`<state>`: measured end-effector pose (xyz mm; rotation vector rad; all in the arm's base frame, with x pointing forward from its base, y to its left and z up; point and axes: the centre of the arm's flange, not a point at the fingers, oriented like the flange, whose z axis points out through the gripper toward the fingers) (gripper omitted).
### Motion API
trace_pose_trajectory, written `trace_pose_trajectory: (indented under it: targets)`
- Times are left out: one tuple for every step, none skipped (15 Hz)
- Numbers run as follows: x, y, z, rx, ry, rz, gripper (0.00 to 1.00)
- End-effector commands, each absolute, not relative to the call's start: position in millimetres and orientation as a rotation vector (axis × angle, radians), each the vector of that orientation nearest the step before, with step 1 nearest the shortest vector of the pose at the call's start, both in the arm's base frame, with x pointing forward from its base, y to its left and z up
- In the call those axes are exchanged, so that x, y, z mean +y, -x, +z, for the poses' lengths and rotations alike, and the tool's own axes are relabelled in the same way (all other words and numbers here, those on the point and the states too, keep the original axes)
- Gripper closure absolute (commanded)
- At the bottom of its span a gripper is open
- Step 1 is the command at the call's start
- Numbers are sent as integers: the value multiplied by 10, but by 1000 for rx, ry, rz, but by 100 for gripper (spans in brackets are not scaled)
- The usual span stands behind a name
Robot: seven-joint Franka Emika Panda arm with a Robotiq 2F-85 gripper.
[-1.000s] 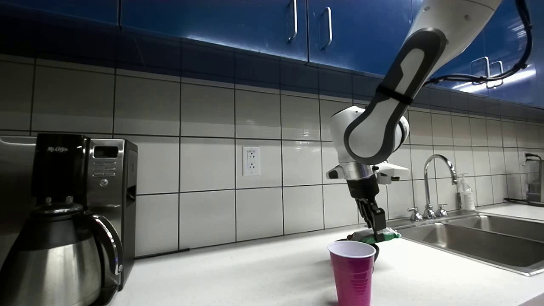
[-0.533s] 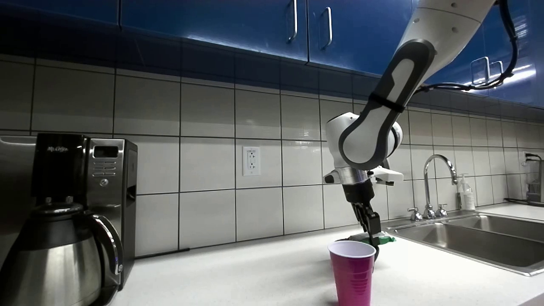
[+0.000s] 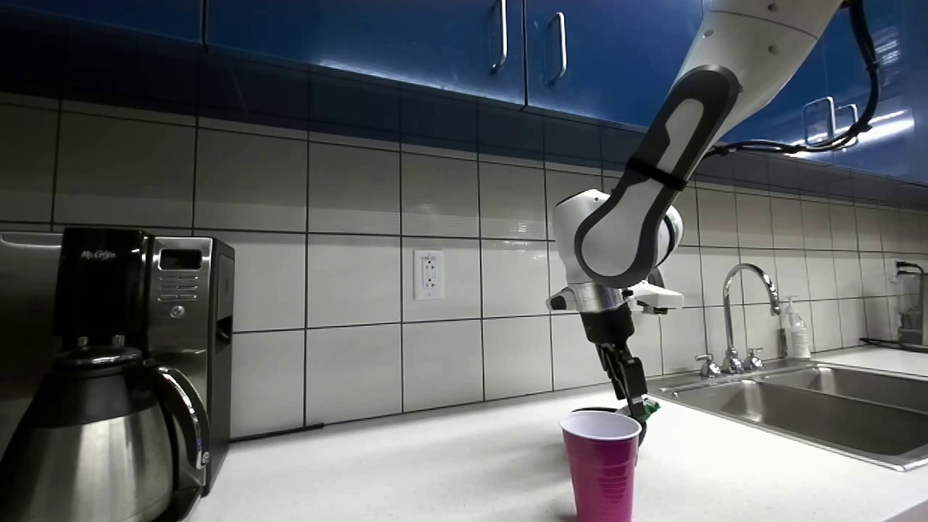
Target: Put the candy bar into the black bowl
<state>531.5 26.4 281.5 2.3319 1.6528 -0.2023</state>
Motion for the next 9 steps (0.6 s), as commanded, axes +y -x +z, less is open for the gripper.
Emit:
trace_pose_trajectory:
  targets:
    - [298, -5345, 2863, 1624, -2349, -213, 4]
    - [281, -5322, 2873, 1631, -2351, -205, 1]
    - [258, -5296, 2883, 1633, -2357, -192, 0]
    - [226, -5266, 2892, 1630, -2374, -174, 0]
    - [178, -5229, 2900, 1603, -2409, -142, 0]
    - [138, -5203, 2906, 1591, -2438, -128, 0]
    - [79, -5171, 2924, 1552, -2484, -100, 0]
    - [20, -5147, 2945, 1520, -2528, -84, 0]
    - [-48, -5108, 2969, 1478, -2577, -66, 0]
